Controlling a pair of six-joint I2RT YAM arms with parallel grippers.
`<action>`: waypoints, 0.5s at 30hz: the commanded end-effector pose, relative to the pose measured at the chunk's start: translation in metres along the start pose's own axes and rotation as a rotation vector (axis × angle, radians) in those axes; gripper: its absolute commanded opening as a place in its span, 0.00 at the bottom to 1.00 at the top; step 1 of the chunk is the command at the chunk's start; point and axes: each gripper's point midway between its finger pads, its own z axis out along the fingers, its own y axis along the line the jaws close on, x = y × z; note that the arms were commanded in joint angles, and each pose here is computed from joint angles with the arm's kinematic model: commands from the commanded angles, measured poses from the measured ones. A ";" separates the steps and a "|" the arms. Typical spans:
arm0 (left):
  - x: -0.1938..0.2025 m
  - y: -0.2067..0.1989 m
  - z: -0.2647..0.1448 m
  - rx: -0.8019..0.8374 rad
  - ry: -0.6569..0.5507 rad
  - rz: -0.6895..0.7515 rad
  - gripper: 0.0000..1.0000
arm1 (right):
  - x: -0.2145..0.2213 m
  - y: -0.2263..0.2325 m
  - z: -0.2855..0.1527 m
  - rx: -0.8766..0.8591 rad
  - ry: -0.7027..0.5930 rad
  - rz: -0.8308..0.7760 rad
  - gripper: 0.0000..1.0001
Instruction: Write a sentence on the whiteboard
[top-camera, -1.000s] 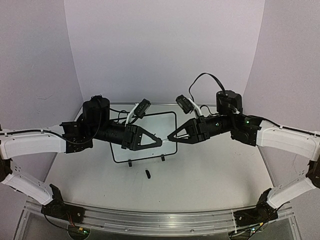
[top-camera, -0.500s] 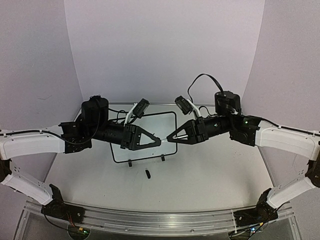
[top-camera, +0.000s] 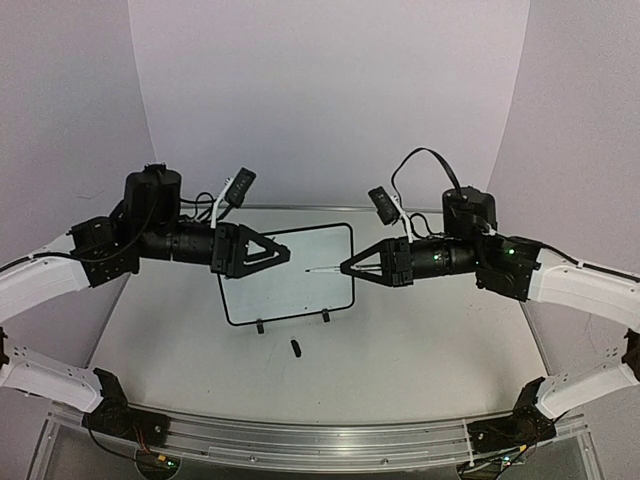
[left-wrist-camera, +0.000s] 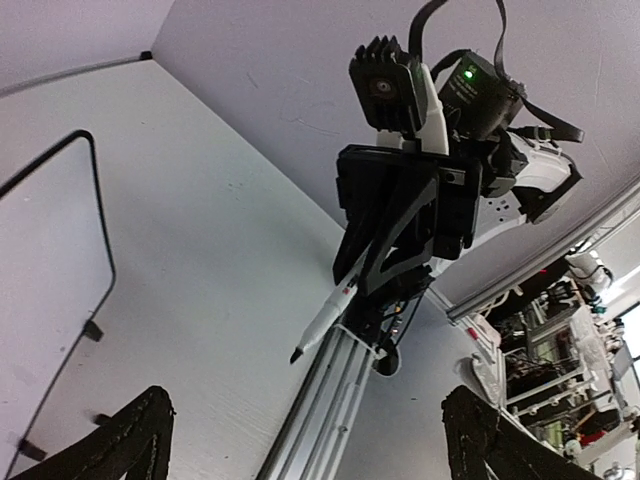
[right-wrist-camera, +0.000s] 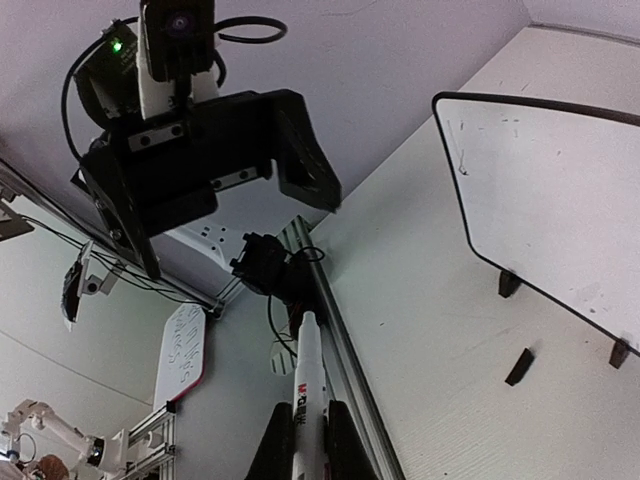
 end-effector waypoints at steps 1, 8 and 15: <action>-0.002 0.036 -0.042 -0.238 0.056 0.078 0.94 | -0.006 -0.024 -0.004 0.208 -0.087 -0.081 0.00; -0.005 0.127 -0.096 -0.529 0.085 0.029 0.94 | 0.001 -0.035 0.024 0.301 -0.135 -0.107 0.00; 0.012 0.202 -0.106 -0.549 0.101 -0.098 0.92 | 0.007 -0.055 0.062 0.336 -0.139 -0.087 0.00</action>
